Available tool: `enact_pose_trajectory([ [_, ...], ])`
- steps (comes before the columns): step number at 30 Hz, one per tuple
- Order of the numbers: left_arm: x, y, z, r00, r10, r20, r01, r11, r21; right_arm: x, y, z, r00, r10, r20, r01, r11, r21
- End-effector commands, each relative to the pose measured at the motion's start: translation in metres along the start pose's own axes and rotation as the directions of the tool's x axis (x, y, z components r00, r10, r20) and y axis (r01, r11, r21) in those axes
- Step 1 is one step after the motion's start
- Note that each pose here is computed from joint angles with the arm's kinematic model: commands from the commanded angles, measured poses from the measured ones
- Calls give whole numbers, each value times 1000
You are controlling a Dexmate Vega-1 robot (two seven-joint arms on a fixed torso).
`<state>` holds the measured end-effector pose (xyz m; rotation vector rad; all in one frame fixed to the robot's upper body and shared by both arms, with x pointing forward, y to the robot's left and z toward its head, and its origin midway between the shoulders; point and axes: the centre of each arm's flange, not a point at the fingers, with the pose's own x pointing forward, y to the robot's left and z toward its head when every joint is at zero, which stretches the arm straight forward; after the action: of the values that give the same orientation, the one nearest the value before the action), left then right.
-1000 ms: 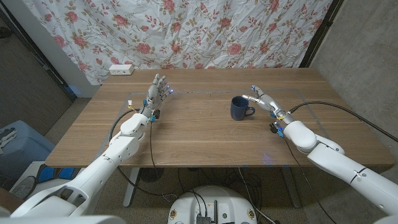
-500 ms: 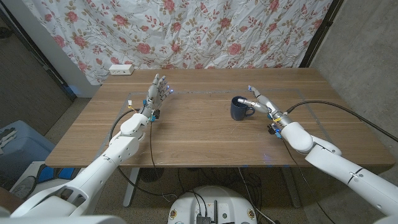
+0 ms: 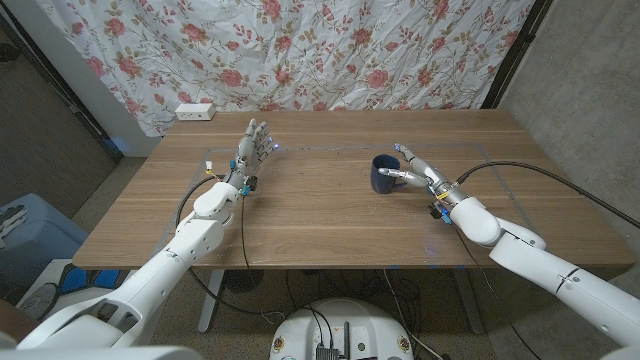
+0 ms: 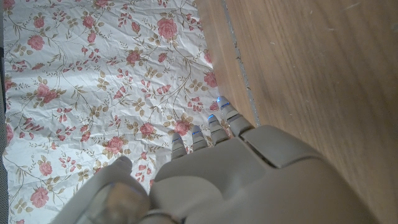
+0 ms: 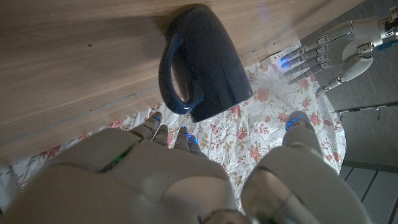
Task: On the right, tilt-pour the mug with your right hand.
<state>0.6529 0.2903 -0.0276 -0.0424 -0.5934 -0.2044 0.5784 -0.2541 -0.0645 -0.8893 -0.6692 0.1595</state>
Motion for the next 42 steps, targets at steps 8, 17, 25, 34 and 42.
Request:
enact_pose_trajectory([
  [8,0,0,0,1000,-2,0,2,1000,0,4,11,-14,1000,20,-1,-20,1000,-15],
  [17,0,0,0,1000,1,0,-1,1000,0,4,13,-19,1000,2,5,-2,1000,21],
  [25,0,0,0,1000,1,0,-1,1000,0,6,18,-22,1000,-18,8,17,999,32],
  [34,0,0,0,1000,1,0,-1,1000,0,10,24,-26,999,-39,4,39,997,62],
  [42,0,0,0,1000,1,1,-1,1000,0,12,28,-30,998,-56,1,55,996,77],
])
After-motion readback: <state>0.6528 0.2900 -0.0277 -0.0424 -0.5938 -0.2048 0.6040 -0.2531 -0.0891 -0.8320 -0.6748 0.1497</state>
